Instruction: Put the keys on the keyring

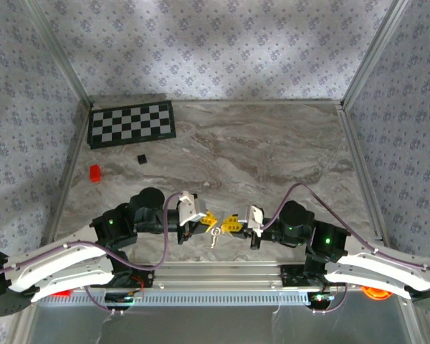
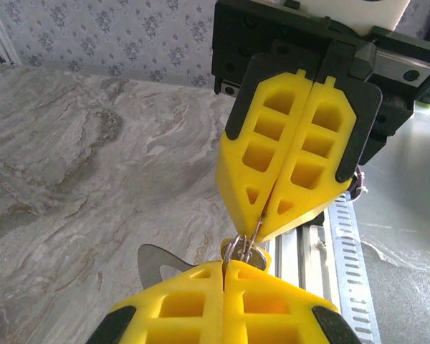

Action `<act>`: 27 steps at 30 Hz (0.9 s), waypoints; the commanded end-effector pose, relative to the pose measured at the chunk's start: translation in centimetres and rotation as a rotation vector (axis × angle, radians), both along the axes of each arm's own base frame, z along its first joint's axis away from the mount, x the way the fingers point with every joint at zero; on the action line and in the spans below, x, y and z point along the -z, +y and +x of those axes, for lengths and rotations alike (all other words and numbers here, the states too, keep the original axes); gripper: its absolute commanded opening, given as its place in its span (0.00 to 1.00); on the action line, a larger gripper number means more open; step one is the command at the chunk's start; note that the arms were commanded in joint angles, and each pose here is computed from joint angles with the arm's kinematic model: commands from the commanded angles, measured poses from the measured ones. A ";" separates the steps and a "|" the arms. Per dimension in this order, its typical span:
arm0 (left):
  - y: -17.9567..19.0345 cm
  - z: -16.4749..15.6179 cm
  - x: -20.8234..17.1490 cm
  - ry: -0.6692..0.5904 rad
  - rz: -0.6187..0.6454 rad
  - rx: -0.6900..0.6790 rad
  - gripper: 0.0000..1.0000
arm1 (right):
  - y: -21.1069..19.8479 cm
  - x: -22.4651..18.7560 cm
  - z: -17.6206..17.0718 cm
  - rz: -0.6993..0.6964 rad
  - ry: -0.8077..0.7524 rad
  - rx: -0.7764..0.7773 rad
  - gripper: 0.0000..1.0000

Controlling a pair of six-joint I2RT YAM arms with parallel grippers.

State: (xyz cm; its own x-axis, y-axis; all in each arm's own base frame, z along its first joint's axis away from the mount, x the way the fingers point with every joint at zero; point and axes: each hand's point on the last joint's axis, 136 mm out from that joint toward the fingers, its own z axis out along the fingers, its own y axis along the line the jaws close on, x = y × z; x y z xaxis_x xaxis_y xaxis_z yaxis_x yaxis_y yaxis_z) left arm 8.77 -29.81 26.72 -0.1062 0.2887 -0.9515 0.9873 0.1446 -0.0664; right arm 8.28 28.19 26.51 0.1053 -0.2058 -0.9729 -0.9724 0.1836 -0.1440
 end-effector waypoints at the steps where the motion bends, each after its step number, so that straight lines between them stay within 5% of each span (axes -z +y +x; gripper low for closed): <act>1: -0.5 0.4 -3.0 -0.013 -0.096 -0.021 0.00 | -0.1 -0.4 -0.2 0.020 -0.034 -0.003 0.00; 27: -1.0 0.5 -3.3 0.036 -0.174 -0.027 0.00 | -0.7 0.2 0.3 0.032 -0.062 0.047 0.01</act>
